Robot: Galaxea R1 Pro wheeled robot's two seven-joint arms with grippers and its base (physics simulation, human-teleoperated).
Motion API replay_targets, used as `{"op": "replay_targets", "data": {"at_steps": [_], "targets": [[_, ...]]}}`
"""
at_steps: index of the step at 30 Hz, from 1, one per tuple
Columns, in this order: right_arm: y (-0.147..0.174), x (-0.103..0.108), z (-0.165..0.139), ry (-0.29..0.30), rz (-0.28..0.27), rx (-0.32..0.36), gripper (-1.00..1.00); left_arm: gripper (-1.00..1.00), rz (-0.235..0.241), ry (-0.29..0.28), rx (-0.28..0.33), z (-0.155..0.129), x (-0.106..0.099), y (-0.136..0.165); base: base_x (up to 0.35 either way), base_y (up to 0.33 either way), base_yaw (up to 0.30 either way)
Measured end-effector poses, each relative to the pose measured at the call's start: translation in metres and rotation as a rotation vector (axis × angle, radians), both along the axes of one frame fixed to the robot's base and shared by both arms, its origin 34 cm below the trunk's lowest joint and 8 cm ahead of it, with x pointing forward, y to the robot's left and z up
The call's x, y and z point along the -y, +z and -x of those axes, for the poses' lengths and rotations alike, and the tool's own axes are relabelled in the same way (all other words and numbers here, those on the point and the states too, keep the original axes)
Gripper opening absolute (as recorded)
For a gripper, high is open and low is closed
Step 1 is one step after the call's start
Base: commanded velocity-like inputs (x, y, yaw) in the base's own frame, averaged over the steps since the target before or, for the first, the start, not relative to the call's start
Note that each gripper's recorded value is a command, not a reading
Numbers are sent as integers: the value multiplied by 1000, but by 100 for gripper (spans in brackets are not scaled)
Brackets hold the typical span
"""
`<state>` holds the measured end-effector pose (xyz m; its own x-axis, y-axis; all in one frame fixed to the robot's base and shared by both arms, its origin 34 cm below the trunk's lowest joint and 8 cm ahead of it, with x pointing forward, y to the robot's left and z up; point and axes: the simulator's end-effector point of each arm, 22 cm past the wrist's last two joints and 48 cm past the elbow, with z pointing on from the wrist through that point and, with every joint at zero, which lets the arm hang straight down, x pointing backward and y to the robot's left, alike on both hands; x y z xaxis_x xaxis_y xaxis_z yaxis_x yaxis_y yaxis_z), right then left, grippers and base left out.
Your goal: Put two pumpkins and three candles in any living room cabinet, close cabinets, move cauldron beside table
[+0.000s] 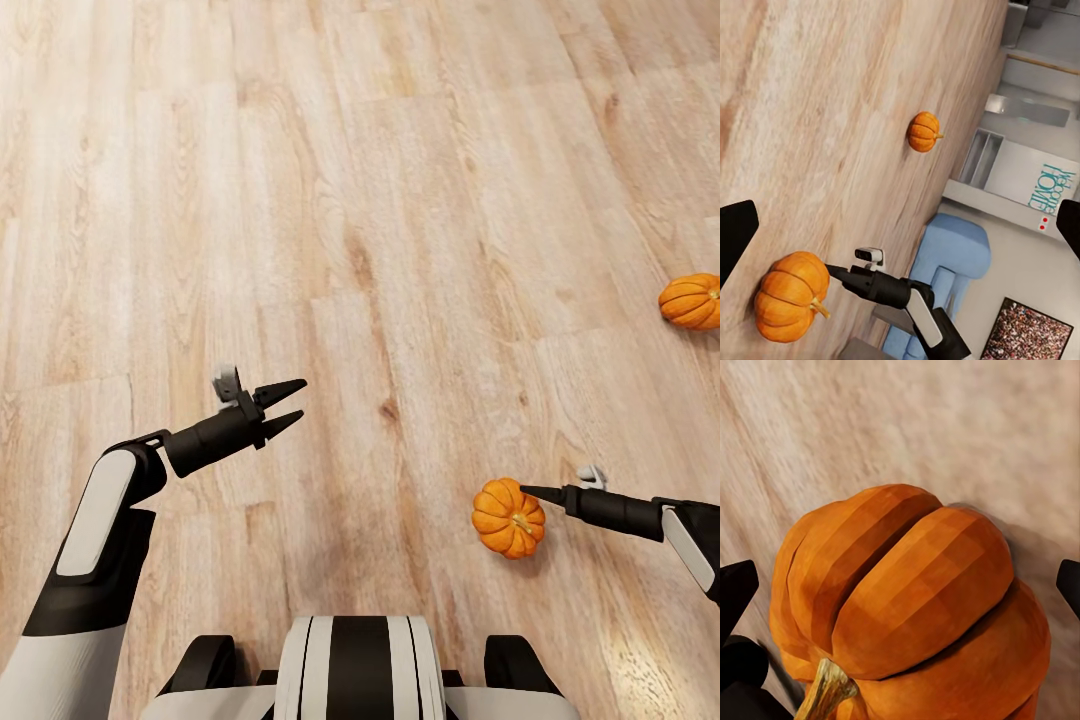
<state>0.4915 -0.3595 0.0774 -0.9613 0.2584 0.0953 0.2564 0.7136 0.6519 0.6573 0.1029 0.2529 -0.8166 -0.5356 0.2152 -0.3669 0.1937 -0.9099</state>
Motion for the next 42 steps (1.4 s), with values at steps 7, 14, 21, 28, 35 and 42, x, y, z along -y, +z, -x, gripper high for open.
{"op": "replay_targets", "data": {"at_steps": [7, 14, 21, 28, 35, 42], "targets": [[0, 0, 0, 0, 0, 0, 100, 100, 0, 0, 0, 0, 0, 0, 0, 0, 0], [0, -1, 0, 1, -1, -2, 100, 100, -2, 1, -3, 1, -1, -1, 0, 0, 0], [0, -2, 2, 5, -3, -7, 100, 100, -7, 0, -18, 8, -4, -5, 0, 0, 0], [0, 0, 2, 7, 0, -6, 100, 100, -8, 0, -19, 9, -5, -5, 0, 0, 0], [3, 6, 1, 10, 4, -3, 100, 100, -8, 0, -19, 9, -5, -6, 0, 0, 0], [9, 9, -2, 19, -15, 19, 100, 100, -8, 0, -20, 9, -5, -6, 0, 0, 0]]}}
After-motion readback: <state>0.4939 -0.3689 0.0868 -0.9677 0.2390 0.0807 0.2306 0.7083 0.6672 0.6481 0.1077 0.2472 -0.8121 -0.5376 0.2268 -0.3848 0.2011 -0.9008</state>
